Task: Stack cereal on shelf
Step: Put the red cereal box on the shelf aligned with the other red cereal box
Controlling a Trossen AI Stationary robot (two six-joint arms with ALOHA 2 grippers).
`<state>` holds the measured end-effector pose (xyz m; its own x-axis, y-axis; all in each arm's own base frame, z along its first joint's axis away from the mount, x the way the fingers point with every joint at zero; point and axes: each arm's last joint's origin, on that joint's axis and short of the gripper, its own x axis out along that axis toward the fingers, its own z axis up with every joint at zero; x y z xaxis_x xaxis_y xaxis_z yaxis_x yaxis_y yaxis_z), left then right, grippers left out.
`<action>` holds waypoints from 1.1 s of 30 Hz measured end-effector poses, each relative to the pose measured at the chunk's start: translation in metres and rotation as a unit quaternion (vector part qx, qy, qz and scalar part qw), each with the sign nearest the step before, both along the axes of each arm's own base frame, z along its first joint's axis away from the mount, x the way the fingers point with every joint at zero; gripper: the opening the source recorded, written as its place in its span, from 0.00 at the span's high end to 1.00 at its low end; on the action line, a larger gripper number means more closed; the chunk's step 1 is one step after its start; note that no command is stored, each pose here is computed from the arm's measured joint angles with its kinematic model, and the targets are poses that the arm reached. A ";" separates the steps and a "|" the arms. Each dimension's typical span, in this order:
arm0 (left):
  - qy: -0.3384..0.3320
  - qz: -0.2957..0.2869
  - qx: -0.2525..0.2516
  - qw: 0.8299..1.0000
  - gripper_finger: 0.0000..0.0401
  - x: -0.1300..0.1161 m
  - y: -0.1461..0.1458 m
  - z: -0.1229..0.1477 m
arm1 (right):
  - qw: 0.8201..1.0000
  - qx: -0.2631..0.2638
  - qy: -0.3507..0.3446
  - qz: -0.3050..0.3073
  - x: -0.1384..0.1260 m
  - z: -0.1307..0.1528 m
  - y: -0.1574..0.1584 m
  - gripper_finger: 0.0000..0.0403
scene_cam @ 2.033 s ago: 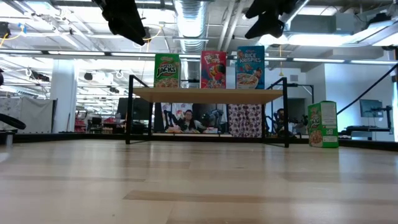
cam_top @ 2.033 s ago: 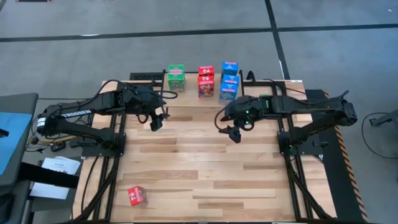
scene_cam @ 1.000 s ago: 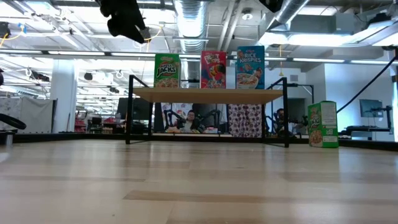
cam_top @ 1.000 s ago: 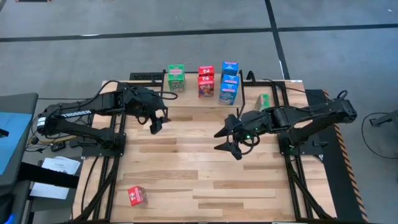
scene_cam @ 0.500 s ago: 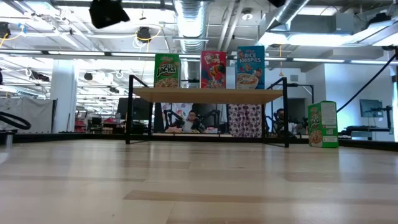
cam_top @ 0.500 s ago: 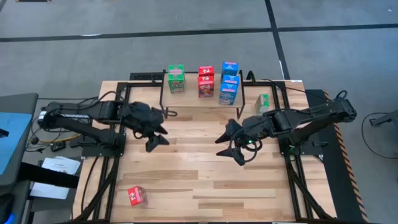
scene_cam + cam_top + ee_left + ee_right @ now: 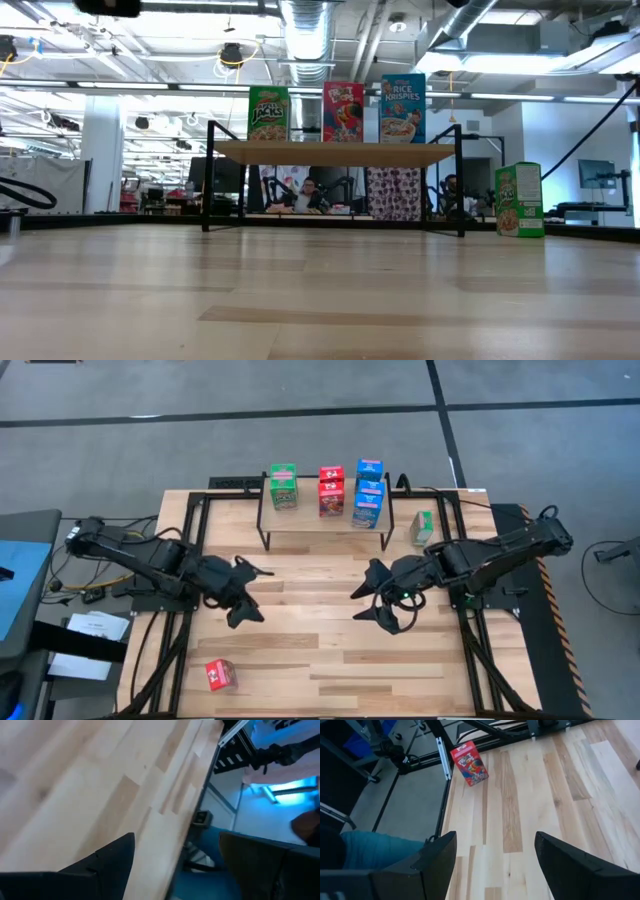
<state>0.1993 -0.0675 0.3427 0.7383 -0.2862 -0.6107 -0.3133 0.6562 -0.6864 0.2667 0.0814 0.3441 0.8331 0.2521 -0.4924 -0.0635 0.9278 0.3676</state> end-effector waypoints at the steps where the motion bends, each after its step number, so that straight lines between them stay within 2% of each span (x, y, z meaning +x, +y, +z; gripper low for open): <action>1: 0.006 0.006 -0.015 1.000 0.31 -0.001 -0.003 0.000 | 1.000 0.000 0.000 0.001 0.000 0.000 0.000 0.27; 9: 0.046 0.037 -0.115 0.992 0.31 -0.010 -0.027 0.001 | 1.000 0.000 0.000 0.003 0.000 0.000 0.002 0.27; 18: 0.118 0.061 -0.202 0.970 0.31 -0.026 -0.050 -0.001 | 1.000 0.000 0.000 0.002 0.000 0.000 0.001 0.27; 25: 0.188 0.074 -0.222 0.954 0.31 -0.044 -0.065 -0.007 | 1.000 -0.005 0.013 0.001 0.000 -0.011 0.001 0.27; 28: 0.199 0.065 -0.222 0.952 0.31 -0.049 -0.071 -0.008 | 1.000 -0.008 0.022 0.000 -0.001 -0.018 0.001 0.27; 33: 0.222 0.044 -0.195 0.954 0.31 -0.060 -0.076 -0.011 | 0.999 -0.014 0.041 0.000 0.005 -0.028 0.002 0.27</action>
